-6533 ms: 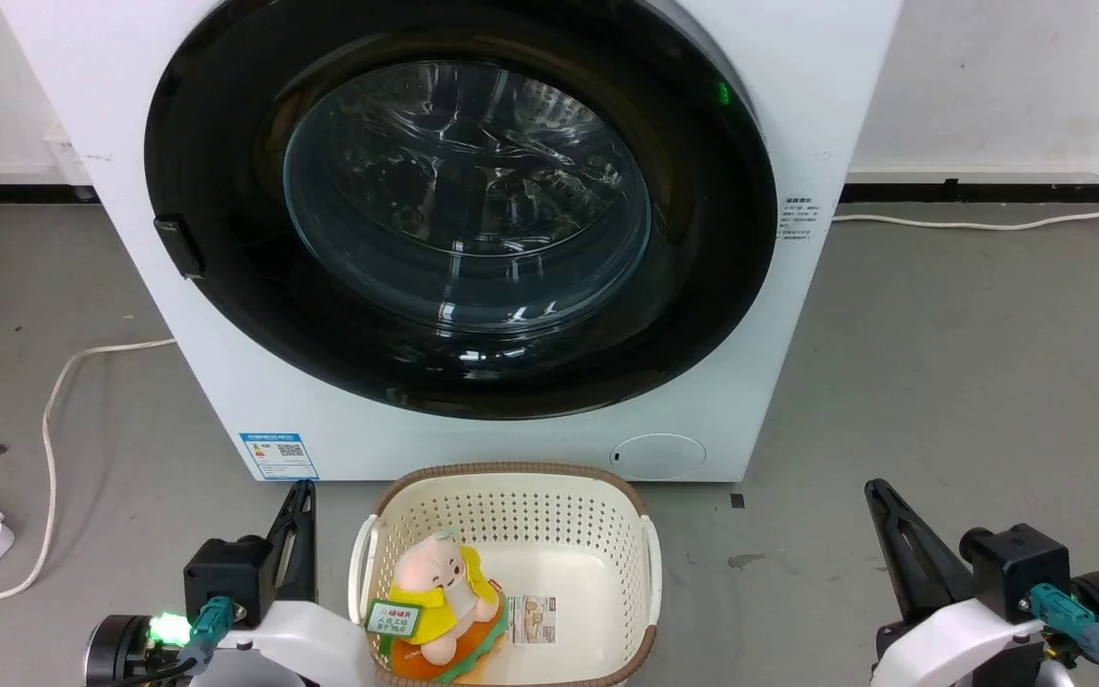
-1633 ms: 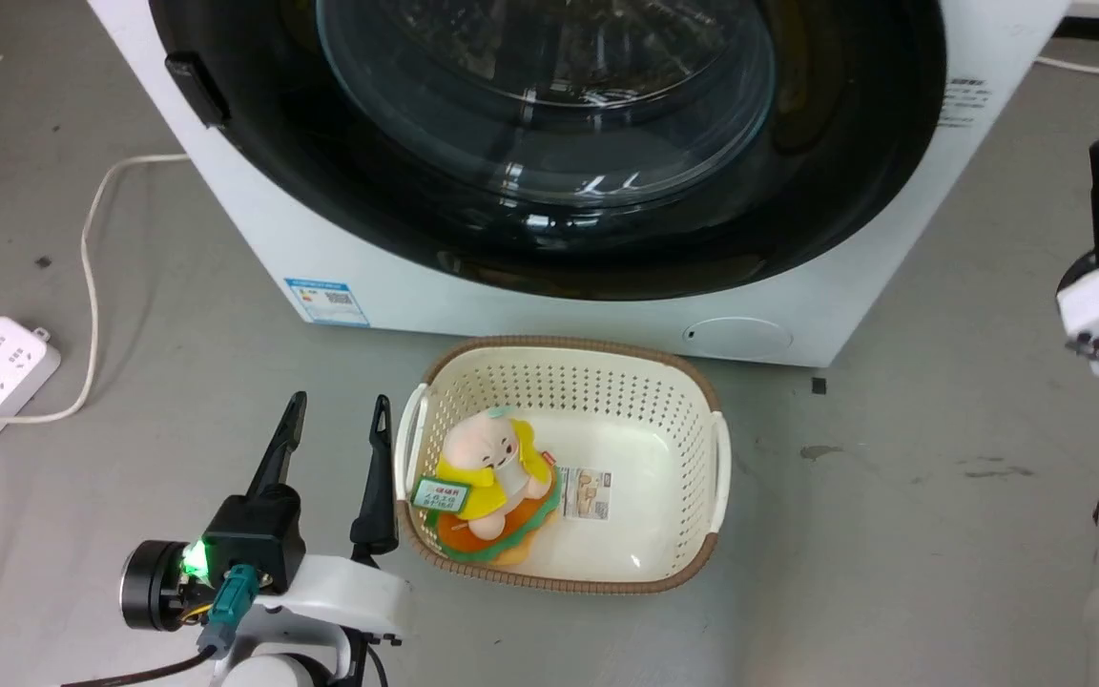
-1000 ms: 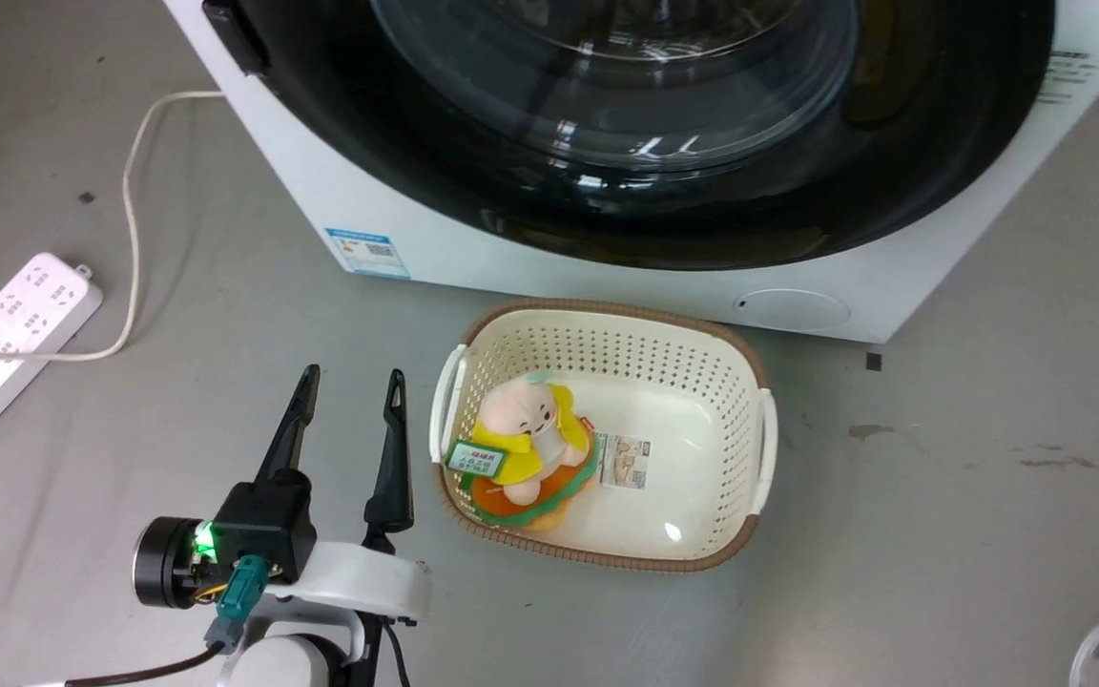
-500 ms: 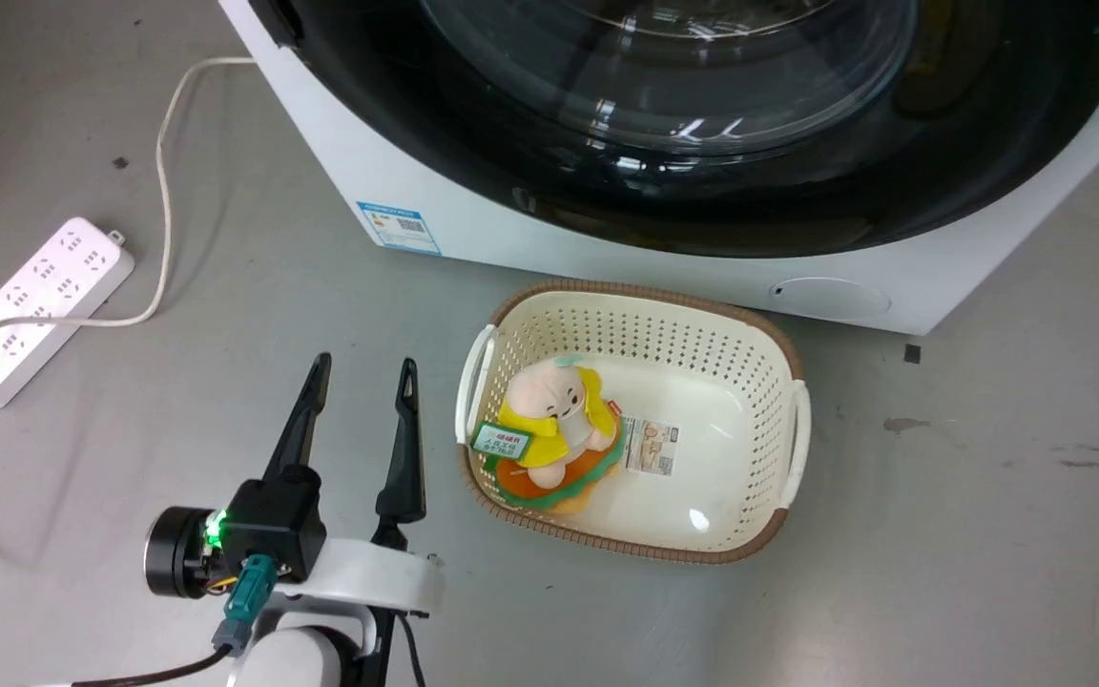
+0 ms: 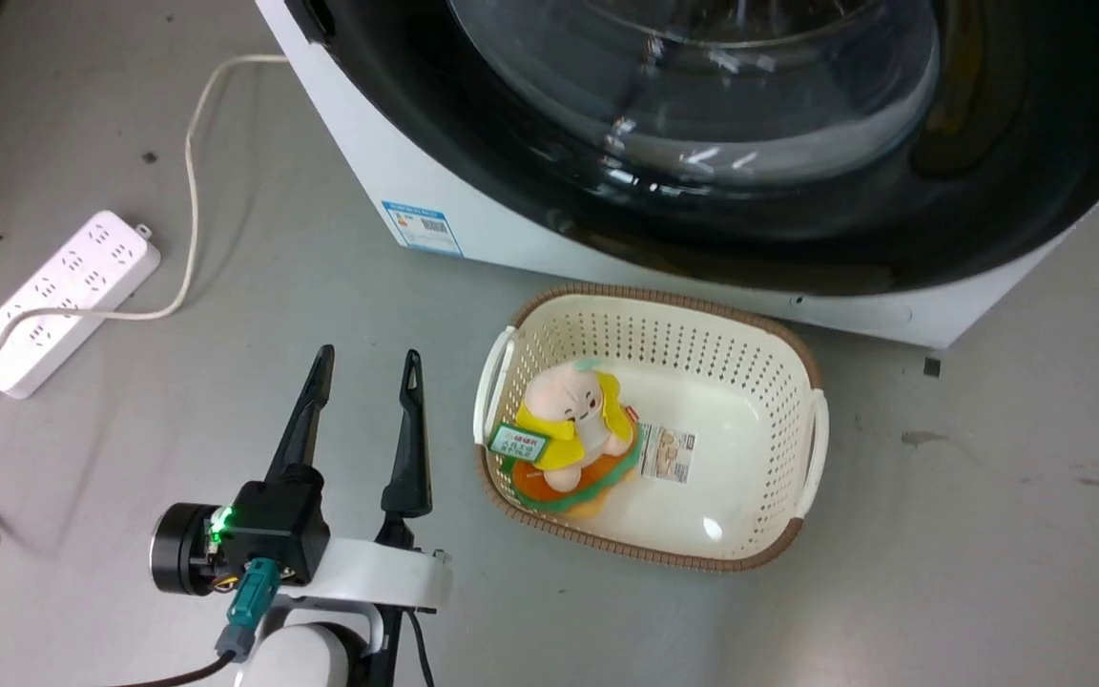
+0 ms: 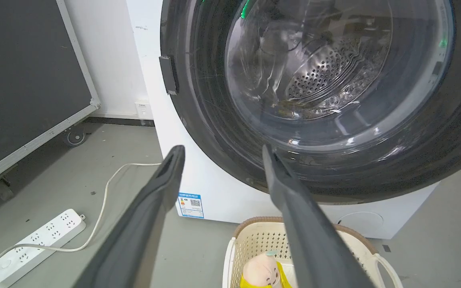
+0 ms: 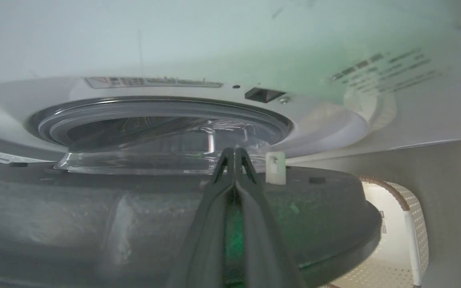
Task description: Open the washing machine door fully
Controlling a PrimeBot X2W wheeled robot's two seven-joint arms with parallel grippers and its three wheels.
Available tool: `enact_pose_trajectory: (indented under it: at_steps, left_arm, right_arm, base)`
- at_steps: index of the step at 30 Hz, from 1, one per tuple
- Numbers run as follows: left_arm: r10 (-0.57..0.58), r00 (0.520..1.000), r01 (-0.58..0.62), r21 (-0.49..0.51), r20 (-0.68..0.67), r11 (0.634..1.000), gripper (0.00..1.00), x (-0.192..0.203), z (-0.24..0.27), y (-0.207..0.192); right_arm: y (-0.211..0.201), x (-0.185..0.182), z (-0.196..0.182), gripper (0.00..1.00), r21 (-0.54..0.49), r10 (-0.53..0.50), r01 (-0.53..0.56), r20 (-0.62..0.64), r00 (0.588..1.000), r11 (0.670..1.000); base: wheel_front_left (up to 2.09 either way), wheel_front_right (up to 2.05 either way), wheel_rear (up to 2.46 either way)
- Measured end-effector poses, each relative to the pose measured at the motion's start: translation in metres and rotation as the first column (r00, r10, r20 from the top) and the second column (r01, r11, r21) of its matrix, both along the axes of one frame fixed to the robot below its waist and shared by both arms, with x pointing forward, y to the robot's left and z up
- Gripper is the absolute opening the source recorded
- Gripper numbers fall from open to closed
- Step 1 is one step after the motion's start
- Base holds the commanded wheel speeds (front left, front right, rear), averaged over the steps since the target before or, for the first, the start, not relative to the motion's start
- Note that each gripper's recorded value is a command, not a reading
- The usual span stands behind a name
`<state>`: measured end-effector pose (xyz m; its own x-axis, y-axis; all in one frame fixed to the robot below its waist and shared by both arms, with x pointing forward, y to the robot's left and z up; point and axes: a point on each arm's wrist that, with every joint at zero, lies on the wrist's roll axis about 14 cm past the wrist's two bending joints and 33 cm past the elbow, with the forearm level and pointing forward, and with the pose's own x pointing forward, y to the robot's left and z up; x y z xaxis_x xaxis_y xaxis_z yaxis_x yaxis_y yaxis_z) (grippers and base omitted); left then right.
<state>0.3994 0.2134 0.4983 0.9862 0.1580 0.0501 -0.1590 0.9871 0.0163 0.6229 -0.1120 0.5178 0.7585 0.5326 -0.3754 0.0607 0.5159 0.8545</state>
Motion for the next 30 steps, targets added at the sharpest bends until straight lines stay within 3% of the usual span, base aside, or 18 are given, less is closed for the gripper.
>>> enact_pose_trajectory:
  at_steps: [17, 30]
  left_arm:
    - [-0.006, 0.994, 0.007, -0.006, 0.110, 1.000, 1.00, -0.035, 0.037, -0.003]
    - [-0.001, 0.987, 0.003, -0.013, 0.158, 1.000, 1.00, -0.067, 0.050, -0.002]
  right_arm:
    - [0.018, -0.088, 0.011, 0.00, 0.099, 0.169, -0.163, -0.059, 0.984, 0.982]
    - [0.062, -0.160, 0.006, 0.00, 0.138, 0.361, -0.352, -0.046, 0.931, 0.926]
  base:
    - [0.00, 0.00, 0.00]
    - [0.00, 0.00, 0.00]
